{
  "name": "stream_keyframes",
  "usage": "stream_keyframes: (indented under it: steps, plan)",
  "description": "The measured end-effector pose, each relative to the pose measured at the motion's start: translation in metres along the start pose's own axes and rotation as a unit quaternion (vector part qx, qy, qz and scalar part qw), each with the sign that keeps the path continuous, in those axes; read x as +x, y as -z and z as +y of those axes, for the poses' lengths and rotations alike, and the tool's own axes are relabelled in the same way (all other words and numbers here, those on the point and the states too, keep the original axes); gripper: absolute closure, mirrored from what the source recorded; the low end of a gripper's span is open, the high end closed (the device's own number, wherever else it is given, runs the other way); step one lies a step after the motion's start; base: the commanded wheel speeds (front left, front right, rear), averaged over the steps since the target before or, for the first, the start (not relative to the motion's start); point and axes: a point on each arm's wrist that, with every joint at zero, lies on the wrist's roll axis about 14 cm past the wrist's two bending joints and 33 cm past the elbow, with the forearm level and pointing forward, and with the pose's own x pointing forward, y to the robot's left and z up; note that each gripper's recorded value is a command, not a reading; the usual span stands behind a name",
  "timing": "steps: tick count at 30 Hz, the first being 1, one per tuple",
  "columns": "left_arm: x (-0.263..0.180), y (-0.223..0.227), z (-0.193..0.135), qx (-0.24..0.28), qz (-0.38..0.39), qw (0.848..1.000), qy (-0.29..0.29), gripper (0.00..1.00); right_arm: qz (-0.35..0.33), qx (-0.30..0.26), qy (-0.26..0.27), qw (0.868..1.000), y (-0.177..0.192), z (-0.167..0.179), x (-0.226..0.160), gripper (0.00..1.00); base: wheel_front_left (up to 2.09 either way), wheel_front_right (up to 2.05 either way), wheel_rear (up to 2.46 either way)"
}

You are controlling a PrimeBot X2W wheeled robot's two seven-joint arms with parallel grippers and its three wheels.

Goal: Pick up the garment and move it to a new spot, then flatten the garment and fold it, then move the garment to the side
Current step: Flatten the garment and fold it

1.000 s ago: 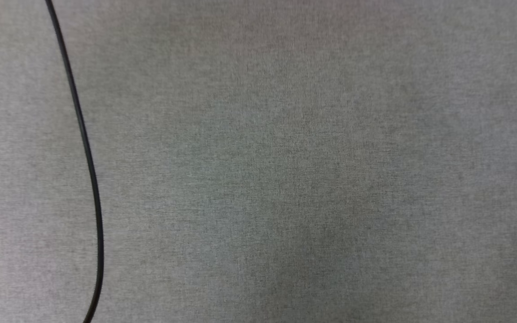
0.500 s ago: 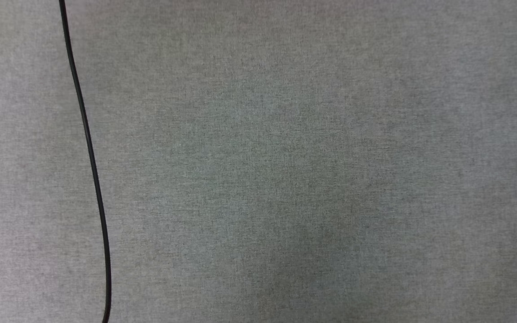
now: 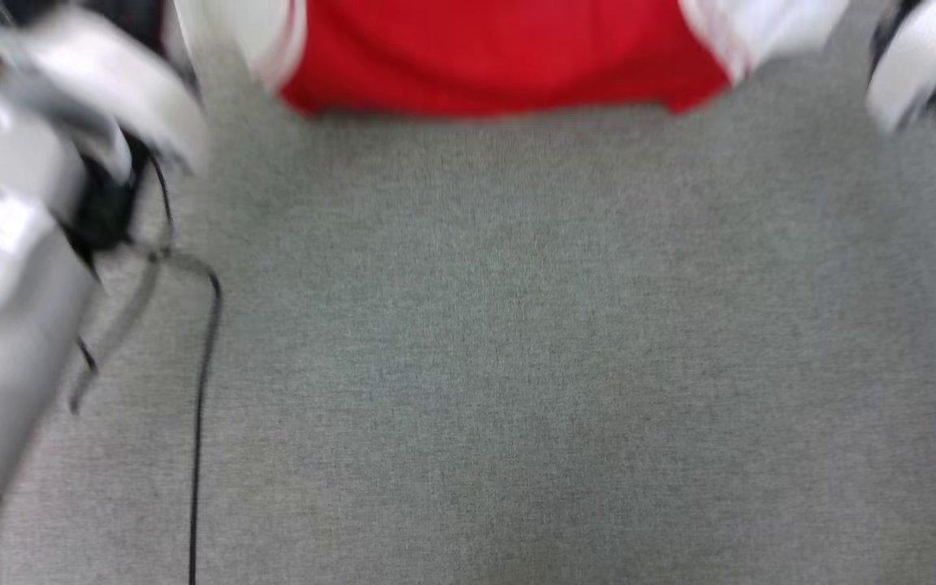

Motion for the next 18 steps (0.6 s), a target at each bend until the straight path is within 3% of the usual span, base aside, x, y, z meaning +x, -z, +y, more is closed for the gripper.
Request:
stream_keyframes:
  steps: [7,18]
  plan:
    - [-0.081,0.048,-0.03,-0.057,0.068,0.996,-0.022,1.0,0.052,0.047,-0.025,0.997,0.051,0.035,-0.068,1.0,0.0,0.0,0.0]
    - [-0.188,0.085,-0.038,-0.093,0.151,0.982,-0.071,1.0,0.125,0.092,-0.021,0.988,0.104,0.059,-0.167,1.0,0.0,0.0,0.0]
